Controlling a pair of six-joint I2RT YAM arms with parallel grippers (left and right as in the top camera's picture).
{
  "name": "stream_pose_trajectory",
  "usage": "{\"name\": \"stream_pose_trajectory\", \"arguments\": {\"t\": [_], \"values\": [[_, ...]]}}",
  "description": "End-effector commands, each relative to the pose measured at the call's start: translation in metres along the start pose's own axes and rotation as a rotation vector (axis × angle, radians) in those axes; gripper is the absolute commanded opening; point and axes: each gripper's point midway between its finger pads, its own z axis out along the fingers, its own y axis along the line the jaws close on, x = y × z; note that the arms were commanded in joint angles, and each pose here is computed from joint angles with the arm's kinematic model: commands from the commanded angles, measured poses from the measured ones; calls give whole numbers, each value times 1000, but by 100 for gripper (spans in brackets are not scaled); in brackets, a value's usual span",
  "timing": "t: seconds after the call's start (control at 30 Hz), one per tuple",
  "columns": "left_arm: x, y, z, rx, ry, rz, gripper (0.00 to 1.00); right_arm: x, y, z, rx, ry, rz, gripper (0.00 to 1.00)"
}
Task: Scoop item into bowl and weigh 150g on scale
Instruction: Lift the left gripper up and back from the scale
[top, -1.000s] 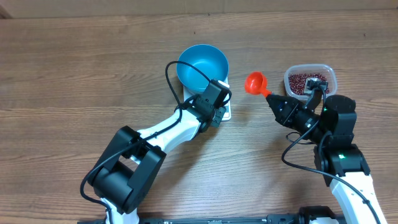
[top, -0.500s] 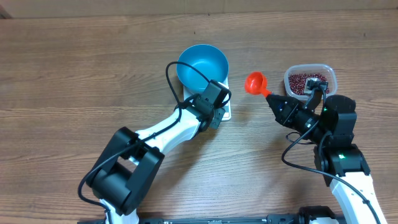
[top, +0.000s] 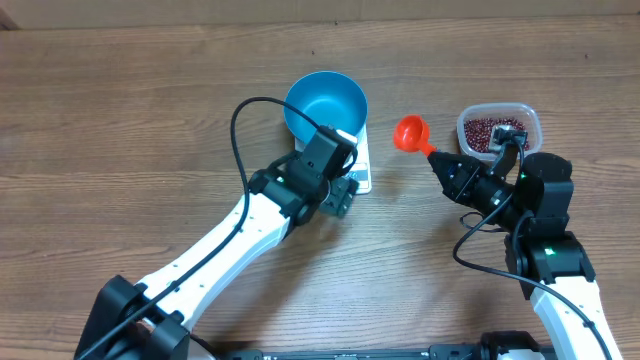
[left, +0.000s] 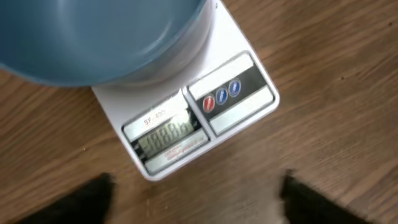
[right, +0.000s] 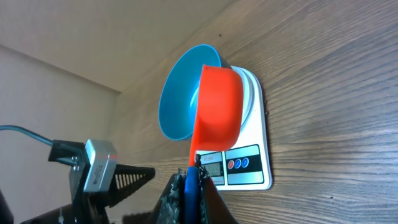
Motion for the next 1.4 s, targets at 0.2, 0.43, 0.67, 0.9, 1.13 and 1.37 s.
{"name": "stream_pose_trajectory", "arguments": {"t": [0.2,0.43,0.67,0.9,1.13,1.37], "values": [[16,15,-17,-6,57,-46,100,-6,6,-2,-15,-14,-12,4],[-4,28,-68,-2,-87,-54,99,-4,4,-2,-10,-7,-6,4],[-3,28,-116,72,-175,56,100,-3,4,-2,-9,0,-3,4],[4,49,-137,34,-191,-6,100,-2,4,-2,-8,1,-2,4],[-4,51,-140,29,-222,-8,100,-2,4,-2,-8,1,-2,4],[-3,51,-140,29,-221,-8,100,-2,3,-2,-6,3,-1,4]]}}
